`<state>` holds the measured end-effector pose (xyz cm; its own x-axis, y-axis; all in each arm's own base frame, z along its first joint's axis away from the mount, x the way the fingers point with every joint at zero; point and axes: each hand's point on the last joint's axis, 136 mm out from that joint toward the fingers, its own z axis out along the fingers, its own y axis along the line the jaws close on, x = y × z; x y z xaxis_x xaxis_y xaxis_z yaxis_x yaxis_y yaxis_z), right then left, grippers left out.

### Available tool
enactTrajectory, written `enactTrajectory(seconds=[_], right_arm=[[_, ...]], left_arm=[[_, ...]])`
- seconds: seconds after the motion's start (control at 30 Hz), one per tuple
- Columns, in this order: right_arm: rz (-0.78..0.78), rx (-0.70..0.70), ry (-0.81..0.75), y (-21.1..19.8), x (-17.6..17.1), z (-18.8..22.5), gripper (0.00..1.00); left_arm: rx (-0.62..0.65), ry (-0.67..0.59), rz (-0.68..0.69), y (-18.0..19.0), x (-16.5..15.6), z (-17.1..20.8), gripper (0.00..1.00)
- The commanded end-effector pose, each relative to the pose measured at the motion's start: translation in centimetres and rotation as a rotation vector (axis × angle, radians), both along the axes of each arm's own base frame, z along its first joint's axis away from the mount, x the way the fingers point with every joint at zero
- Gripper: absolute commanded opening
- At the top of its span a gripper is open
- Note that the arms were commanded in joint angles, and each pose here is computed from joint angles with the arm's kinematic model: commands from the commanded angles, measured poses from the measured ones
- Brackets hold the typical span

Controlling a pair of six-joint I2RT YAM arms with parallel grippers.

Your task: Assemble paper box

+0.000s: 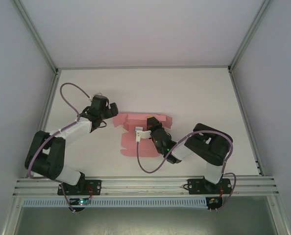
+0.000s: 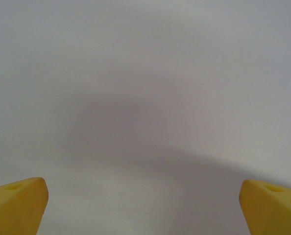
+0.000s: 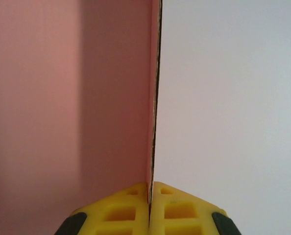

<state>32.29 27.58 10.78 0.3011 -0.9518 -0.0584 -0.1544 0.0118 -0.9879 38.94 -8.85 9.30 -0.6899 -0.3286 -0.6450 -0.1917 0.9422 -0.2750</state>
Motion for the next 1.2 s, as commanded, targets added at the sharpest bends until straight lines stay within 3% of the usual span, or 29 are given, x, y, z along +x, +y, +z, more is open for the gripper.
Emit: enactTrajectory(seconds=[0.0, 0.2, 0.5, 0.73, 0.9, 0.97, 1.17], right_arm=[[0.007, -0.034, 0.049, -0.3, -0.8, -1.2, 0.0], [0.002, -0.025, 0.053, -0.4, -0.7, -1.0, 0.0], [-0.02, -0.033, 0.055, -0.6, -0.5, -1.0, 0.0], [-0.036, -0.04, 0.061, -0.9, -0.4, -1.2, 0.0], [-0.034, -0.035, 0.073, -0.8, -0.5, -1.1, 0.0], [-0.03, -0.027, 0.079, -0.8, -0.6, -1.0, 0.0], [-0.031, -0.022, 0.089, -0.8, -0.6, -1.1, 0.0]], left_arm=[[-0.05, -0.044, -0.104, -1.9, 1.6, 1.5, 1.0], [-0.137, -0.041, -0.266, -4.7, 0.4, 1.5, 1.0], [-0.318, -0.075, -0.505, -8.8, -2.7, 2.3, 0.85], [-0.303, -0.11, -0.584, -9.3, -5.2, 2.3, 0.75], [-0.234, -0.09, -0.522, -8.1, -4.9, 1.1, 0.63], [-0.203, -0.079, -0.498, -7.6, -4.4, 1.0, 0.53], [-0.199, -0.104, -0.596, -9.2, -4.7, 1.3, 0.32]])
